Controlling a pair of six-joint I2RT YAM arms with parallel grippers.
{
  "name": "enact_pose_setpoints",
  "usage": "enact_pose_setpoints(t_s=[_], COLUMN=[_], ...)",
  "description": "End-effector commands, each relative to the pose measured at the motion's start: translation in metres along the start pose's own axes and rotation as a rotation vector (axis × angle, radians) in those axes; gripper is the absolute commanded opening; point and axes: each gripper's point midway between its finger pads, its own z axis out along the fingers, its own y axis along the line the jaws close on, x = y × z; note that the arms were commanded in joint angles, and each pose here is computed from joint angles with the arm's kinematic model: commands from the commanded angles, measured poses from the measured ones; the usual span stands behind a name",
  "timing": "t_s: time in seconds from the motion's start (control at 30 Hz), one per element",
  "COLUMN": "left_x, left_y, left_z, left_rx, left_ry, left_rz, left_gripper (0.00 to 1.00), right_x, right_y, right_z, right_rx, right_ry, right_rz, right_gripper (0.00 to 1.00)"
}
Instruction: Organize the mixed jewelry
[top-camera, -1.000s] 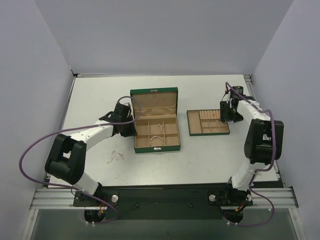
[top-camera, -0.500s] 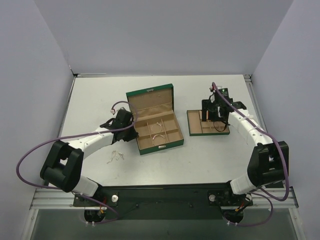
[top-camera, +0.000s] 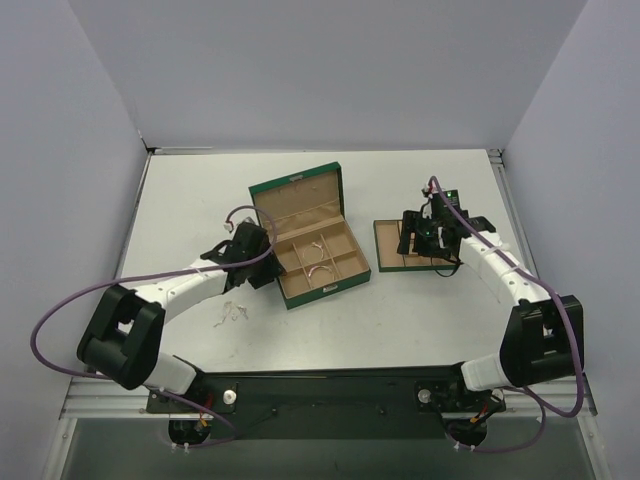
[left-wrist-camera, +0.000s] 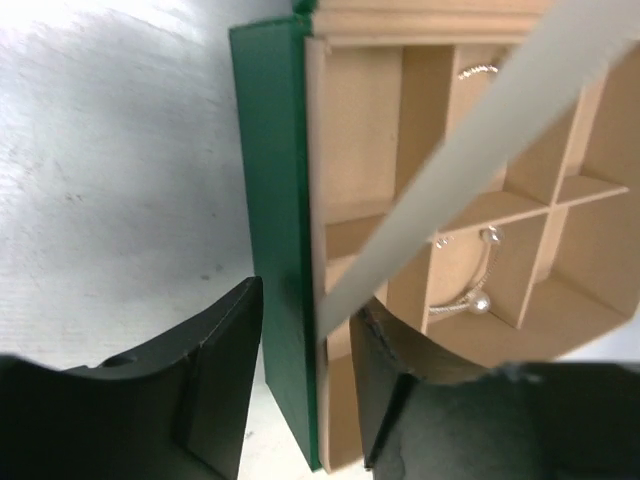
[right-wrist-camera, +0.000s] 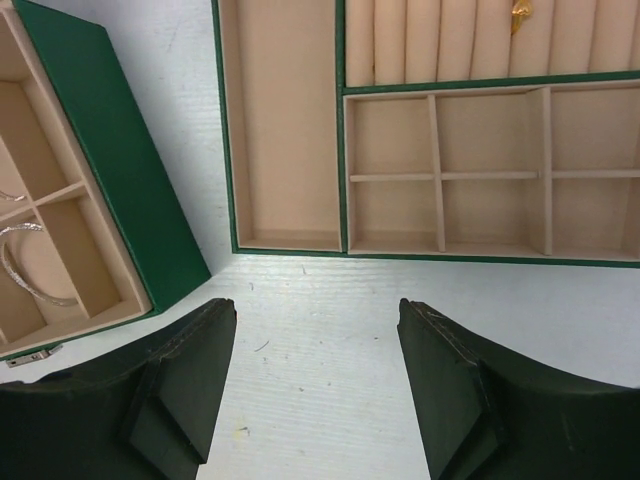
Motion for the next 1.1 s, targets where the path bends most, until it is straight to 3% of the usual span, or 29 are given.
enact_pose_setpoints(t_s=[0.0, 0.07, 0.17, 0.33, 0.57, 1.07], left_x=[-0.001, -0.005, -0.011, -0.022, -0.003, 0.011], left_y=[-0.023, -0.028, -0.031, 0.028, 0.09, 0.1], left_z=[-0.023, -0.033, -0.054, -0.071, -0.072, -0.043], left_rx=[0.1, 0.123, 0.133, -0.106, -0.282, -0.34], left_ry=[0.011, -0.003, -0.026, -0.147, -0.177, -0.103], left_rz=[0.069, 0.094, 0.129, 0.12, 0.036, 0.075], left_gripper=[0.59, 0.67, 0.69, 0.69, 0.67, 0.61], right_x=[-0.004, -0.004, -0.006, -0.008, -0.01, -0.006], right_y=[0.014, 0.016, 0.02, 0.02, 0.024, 0.023], right_z=[-0.008, -0.006, -0.004, -0.002, -0.001, 0.001], right_rx=[-0.066, -0.074, -0.09, -0.083, -0.089, -0.072], right_ry=[-0.017, -0.013, -0.006, -0.003, 0.013, 0.042], right_rz=[0.025, 0.03, 0.033, 0.039, 0.015, 0.008], right_gripper=[0.67, 0.67, 0.67, 0.67, 0.67, 0.67])
